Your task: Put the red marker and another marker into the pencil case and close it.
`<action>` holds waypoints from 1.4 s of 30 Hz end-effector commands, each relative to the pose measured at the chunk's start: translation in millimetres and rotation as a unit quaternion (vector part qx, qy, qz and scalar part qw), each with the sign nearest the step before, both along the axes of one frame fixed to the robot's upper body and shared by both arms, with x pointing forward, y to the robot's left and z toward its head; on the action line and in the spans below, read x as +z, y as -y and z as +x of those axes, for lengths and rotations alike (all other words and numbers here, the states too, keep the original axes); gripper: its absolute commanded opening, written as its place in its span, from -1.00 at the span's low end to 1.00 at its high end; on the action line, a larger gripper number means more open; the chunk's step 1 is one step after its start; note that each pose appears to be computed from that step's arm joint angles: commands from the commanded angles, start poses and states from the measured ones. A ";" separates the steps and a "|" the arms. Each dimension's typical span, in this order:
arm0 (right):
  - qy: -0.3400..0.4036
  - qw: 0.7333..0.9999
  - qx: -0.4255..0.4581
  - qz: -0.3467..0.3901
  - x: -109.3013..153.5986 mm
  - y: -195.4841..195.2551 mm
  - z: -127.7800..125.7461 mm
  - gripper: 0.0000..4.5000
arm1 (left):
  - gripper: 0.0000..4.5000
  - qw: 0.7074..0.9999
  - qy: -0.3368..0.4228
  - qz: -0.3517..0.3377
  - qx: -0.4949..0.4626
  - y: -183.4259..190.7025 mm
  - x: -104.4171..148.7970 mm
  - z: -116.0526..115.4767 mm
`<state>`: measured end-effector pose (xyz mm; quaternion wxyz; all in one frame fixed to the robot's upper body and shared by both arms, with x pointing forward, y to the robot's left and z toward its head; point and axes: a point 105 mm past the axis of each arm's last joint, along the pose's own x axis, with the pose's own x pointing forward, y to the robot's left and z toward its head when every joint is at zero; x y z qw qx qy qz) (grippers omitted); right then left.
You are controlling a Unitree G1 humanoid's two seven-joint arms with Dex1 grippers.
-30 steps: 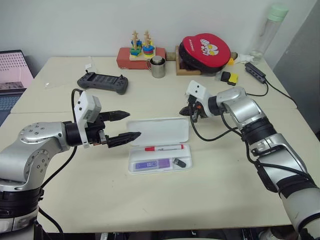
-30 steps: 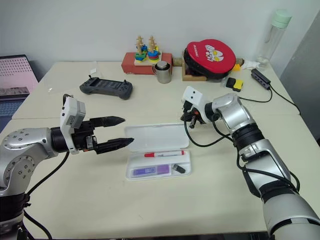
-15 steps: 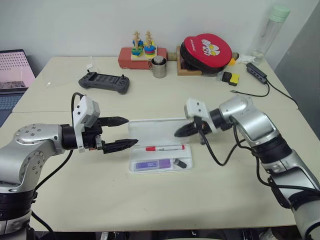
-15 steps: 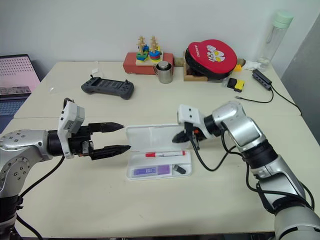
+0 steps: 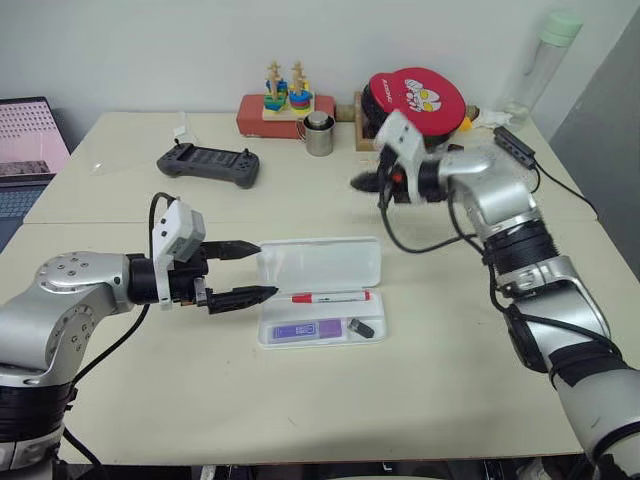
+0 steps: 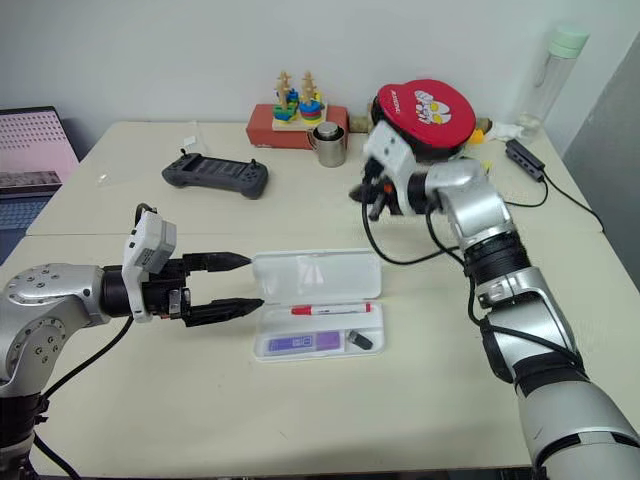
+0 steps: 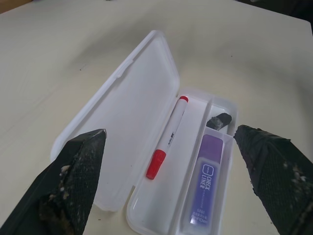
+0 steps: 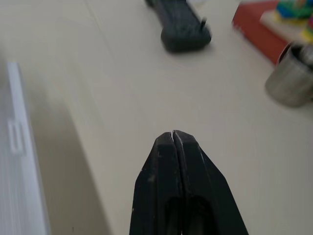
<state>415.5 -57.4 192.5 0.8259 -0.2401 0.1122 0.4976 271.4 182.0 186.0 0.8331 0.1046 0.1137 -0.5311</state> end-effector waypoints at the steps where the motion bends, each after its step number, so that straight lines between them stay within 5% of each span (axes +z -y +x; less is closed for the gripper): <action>1: -0.002 0.999 0.045 -0.021 -4.3 -4.9 -9.4 -1.00 | 1.00 1.000 0.022 -0.003 -0.010 3.4 9.5 -0.8; 8: -0.011 0.986 0.166 0.008 10.1 -20.5 -50.7 -1.00 | 1.00 1.000 0.019 -0.001 -0.009 2.1 8.5 -1.4; 25: -0.064 0.950 0.290 -0.091 -36.9 -19.9 -120.9 -1.00 | 1.00 1.000 0.012 0.002 -0.015 3.7 5.6 -2.8; 34: -0.045 0.940 0.276 -0.194 -92.6 -19.9 -126.9 -1.00 | 1.00 1.000 -0.004 0.004 -0.026 5.4 0.8 -8.6; 39: -0.052 0.947 0.258 -0.182 -95.0 -14.9 -125.8 -1.00 | 1.00 0.998 -0.028 0.031 -0.055 1.4 -7.9 -19.9; 42: -0.067 0.961 0.242 -0.116 -79.2 -17.5 -125.1 -1.00 | 1.00 0.997 -0.029 0.036 -0.068 0.1 -7.6 -20.9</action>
